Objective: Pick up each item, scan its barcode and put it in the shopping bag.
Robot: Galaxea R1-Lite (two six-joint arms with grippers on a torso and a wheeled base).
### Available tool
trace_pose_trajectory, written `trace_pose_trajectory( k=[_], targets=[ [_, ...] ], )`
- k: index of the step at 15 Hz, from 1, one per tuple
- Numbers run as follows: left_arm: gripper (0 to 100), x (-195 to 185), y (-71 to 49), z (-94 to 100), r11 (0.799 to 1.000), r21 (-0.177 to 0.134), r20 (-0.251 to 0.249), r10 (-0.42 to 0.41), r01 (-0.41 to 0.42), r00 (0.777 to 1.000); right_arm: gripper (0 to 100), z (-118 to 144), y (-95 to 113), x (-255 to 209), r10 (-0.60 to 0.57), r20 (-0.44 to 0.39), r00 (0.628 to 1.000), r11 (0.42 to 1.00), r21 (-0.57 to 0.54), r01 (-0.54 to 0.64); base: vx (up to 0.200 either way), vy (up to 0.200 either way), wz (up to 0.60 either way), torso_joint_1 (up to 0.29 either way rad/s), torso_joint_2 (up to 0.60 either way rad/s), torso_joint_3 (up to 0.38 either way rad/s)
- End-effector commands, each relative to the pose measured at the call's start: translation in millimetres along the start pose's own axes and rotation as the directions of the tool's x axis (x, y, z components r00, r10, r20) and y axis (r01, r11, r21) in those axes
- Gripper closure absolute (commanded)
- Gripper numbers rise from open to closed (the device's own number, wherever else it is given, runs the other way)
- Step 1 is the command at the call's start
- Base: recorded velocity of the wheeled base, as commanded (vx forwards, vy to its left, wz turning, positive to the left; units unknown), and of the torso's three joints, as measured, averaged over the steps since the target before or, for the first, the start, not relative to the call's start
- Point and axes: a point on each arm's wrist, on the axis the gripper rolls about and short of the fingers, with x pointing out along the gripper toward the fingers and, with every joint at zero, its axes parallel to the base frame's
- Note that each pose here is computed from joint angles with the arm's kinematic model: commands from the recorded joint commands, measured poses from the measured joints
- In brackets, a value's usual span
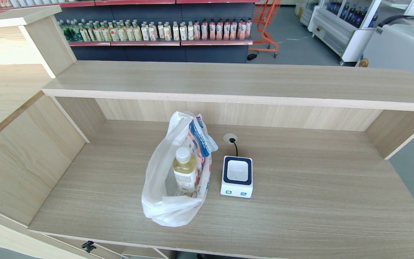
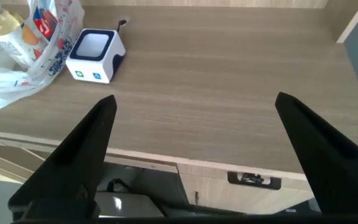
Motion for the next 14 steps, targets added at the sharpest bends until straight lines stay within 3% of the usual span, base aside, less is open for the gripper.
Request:
trace_pose_trajectory(
  k=[1, 2, 3, 14],
  targets=[
    [0, 0.0, 0.0, 0.0, 1.0, 0.0, 0.0, 0.0, 0.0, 1.0, 0, -0.9, 0.3, -3.5, -0.003, 0.043, 0.999, 1.0, 0.001, 0.003, 0.0, 0.0, 0.0, 0.0, 0.0, 0.0],
    [0, 0.0, 0.0, 0.0, 1.0, 0.0, 0.0, 0.0, 0.0, 1.0, 0, -0.7, 0.0, -3.5, -0.018, 0.044, 0.999, 1.0, 0.004, 0.018, 0.0, 0.0, 0.0, 0.0, 0.0, 0.0],
    [0, 0.0, 0.0, 0.0, 1.0, 0.0, 0.0, 0.0, 0.0, 1.0, 100, -1.3, -0.7, -3.5, -0.047, 0.038, 0.998, 0.999, 0.003, 0.047, 0.0, 0.0, 0.0, 0.0, 0.0, 0.0],
    [0, 0.0, 0.0, 0.0, 1.0, 0.0, 0.0, 0.0, 0.0, 1.0, 100, -1.2, -0.7, -3.5, -0.052, 0.039, 0.998, 0.999, 0.006, 0.052, 0.0, 0.0, 0.0, 0.0, 0.0, 0.0]
  ],
)
